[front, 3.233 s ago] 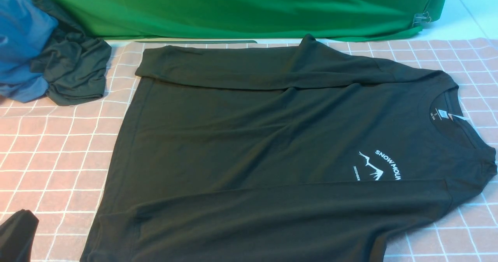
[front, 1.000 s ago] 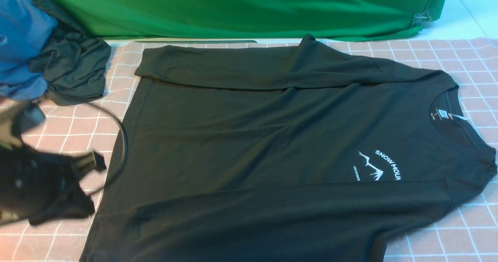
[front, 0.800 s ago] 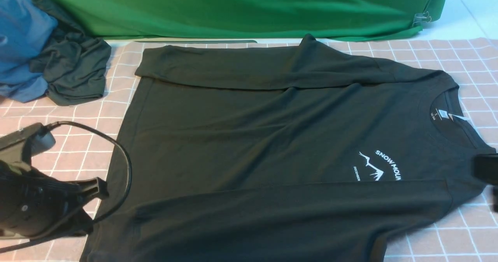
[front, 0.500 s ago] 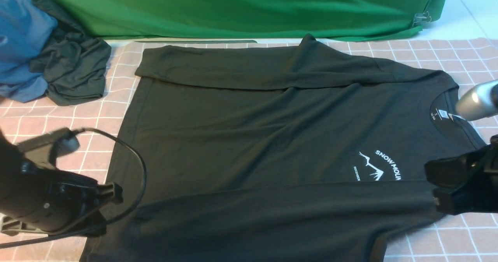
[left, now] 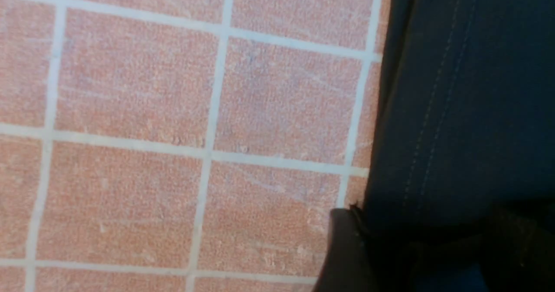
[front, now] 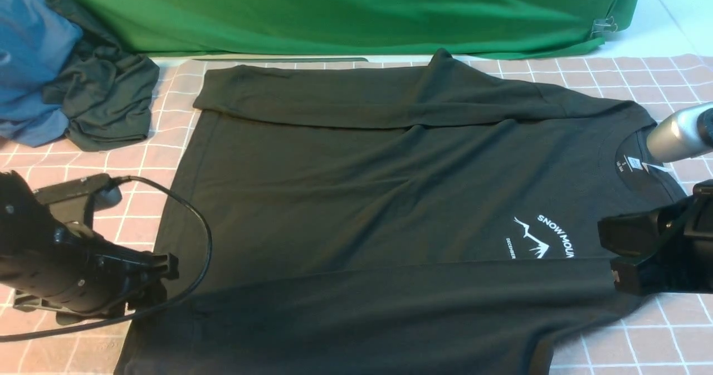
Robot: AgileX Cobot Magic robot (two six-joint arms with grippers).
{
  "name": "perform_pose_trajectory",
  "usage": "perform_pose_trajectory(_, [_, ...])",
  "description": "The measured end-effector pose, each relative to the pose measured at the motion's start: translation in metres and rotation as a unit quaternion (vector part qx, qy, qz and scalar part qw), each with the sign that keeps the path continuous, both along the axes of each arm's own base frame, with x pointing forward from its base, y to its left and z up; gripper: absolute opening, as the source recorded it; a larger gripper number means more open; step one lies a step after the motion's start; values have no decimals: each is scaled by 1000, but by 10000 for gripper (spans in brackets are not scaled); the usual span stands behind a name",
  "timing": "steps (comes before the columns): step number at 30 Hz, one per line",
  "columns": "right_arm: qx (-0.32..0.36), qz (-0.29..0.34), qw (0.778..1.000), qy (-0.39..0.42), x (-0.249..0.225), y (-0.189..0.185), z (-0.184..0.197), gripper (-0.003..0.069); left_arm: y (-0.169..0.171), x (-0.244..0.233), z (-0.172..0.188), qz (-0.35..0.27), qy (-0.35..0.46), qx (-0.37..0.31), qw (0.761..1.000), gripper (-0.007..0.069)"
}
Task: Fold a long-sleeved shirt over a pink coffee tablecloth.
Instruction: 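Grasp the left edge of the dark T-shirt lying flat on the table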
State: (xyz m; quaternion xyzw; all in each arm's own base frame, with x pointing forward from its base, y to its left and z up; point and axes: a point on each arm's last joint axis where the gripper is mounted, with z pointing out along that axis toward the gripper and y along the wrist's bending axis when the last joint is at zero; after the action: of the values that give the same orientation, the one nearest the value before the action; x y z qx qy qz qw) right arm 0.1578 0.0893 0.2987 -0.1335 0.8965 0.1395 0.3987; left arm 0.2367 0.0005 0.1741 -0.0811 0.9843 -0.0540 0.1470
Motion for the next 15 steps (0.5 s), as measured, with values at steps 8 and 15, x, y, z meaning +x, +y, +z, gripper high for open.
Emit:
perform_pose_trajectory(8, [0, 0, 1000, 0, 0, 0, 0, 45, -6, 4, -8, -21, 1, -29, 999, 444])
perform_pose_trajectory(15, [1, 0, 1000, -2, 0, 0, 0, 49, -7, 5, -7, -34, -2, -30, 999, 440])
